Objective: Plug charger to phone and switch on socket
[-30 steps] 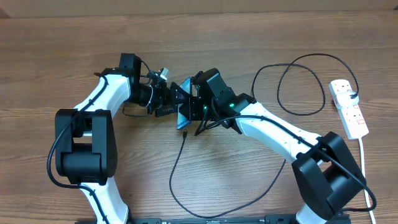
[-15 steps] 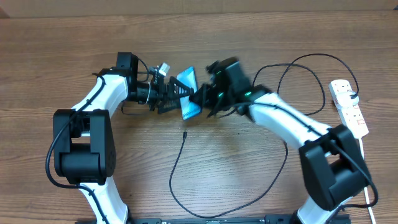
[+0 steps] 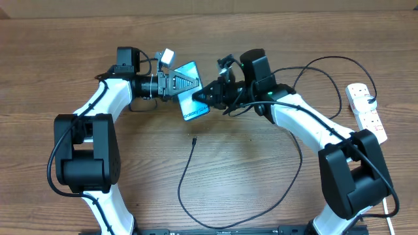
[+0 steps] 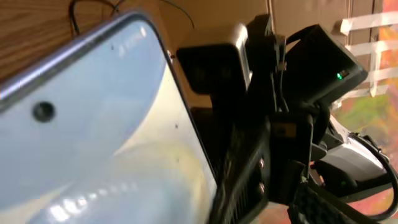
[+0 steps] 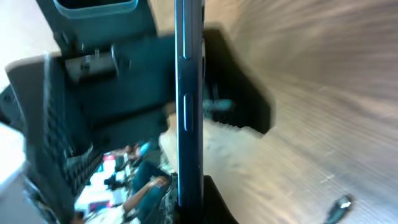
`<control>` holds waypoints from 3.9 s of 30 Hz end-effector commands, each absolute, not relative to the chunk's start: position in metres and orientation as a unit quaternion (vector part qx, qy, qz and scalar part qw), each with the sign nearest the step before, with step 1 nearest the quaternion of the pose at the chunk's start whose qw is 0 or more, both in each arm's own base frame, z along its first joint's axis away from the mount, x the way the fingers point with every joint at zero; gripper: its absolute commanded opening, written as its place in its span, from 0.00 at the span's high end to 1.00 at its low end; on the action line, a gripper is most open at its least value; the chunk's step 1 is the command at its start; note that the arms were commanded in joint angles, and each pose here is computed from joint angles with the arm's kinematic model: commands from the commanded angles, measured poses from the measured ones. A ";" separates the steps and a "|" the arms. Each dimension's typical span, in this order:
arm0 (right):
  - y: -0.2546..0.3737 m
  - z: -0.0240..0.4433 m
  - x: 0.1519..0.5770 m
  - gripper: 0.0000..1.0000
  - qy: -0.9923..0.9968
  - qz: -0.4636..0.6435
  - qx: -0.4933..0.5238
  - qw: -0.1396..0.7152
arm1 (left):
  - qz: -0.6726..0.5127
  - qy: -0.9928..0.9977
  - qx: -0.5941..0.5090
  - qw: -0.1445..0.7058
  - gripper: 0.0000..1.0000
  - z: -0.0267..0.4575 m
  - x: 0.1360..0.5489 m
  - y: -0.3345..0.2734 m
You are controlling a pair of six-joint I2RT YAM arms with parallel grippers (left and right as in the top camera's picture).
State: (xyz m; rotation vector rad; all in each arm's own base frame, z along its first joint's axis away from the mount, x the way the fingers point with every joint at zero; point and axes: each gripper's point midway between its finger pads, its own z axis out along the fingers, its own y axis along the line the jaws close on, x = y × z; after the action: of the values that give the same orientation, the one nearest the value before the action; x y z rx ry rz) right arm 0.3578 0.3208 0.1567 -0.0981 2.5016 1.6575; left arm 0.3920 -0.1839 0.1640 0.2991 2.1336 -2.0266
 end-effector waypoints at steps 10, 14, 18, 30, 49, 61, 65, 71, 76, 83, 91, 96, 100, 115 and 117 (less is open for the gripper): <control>0.321 0.159 0.373 0.96 0.840 0.536 0.036 0.078 | -0.706 0.698 0.100 0.067 0.33 0.192 0.408 -0.188; 0.316 0.156 0.387 0.96 0.846 0.519 0.052 0.111 | -0.707 0.699 0.092 0.059 0.36 0.193 0.409 -0.188; 0.313 0.160 0.401 0.96 0.842 0.514 0.083 0.137 | -0.708 0.701 0.071 0.038 0.40 0.194 0.410 -0.188; 0.308 0.157 0.411 0.96 0.844 0.502 0.112 0.155 | -0.708 0.702 0.070 0.036 0.80 0.212 0.422 -0.189; 0.273 0.158 0.400 0.35 0.872 0.453 0.018 0.186 | -0.708 0.703 0.058 0.025 0.96 0.215 0.423 -0.188; 0.180 0.153 0.347 0.00 0.926 0.358 0.044 0.116 | -0.705 0.708 0.031 0.009 0.96 0.194 0.415 -0.188; 0.170 0.145 0.348 0.00 0.935 0.328 0.058 0.118 | -0.705 0.709 0.034 0.010 0.96 0.186 0.408 -0.188; 0.165 0.142 0.351 0.00 0.939 0.313 0.063 0.125 | -0.701 0.712 0.034 -0.010 0.95 0.167 0.376 -0.198; 0.165 0.142 0.351 0.00 0.939 0.313 0.063 0.125 | -0.589 0.806 0.002 -0.061 0.96 0.115 0.344 -0.204; 0.165 0.142 0.351 0.00 0.939 0.313 0.063 0.125 | -0.534 0.838 0.013 -0.113 0.96 0.097 0.315 -0.220; 0.165 0.142 0.351 0.00 0.939 0.313 0.063 0.125 | -0.535 0.839 0.032 -0.097 0.96 0.096 0.318 -0.226; 0.165 0.142 0.351 0.00 0.939 0.313 0.063 0.125 | -0.536 0.839 0.040 -0.086 0.96 0.096 0.322 -0.228; 0.165 0.142 0.351 0.00 0.939 0.313 0.063 0.125 | -0.536 0.839 0.039 -0.087 0.96 0.096 0.322 -0.227; 0.165 0.142 0.351 0.00 0.939 0.313 0.063 0.125 | -0.541 0.838 0.022 -0.061 0.96 0.097 0.344 -0.232; 0.165 0.142 0.351 0.00 0.939 0.313 0.063 0.125 | -0.536 0.843 -0.003 -0.045 0.96 0.096 0.361 -0.234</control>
State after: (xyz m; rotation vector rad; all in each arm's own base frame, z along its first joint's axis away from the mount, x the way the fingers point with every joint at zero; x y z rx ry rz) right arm 0.3502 0.1673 0.1377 0.1997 2.7573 0.9286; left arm 0.3432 -0.2307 0.0795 0.1244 2.7529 -1.7224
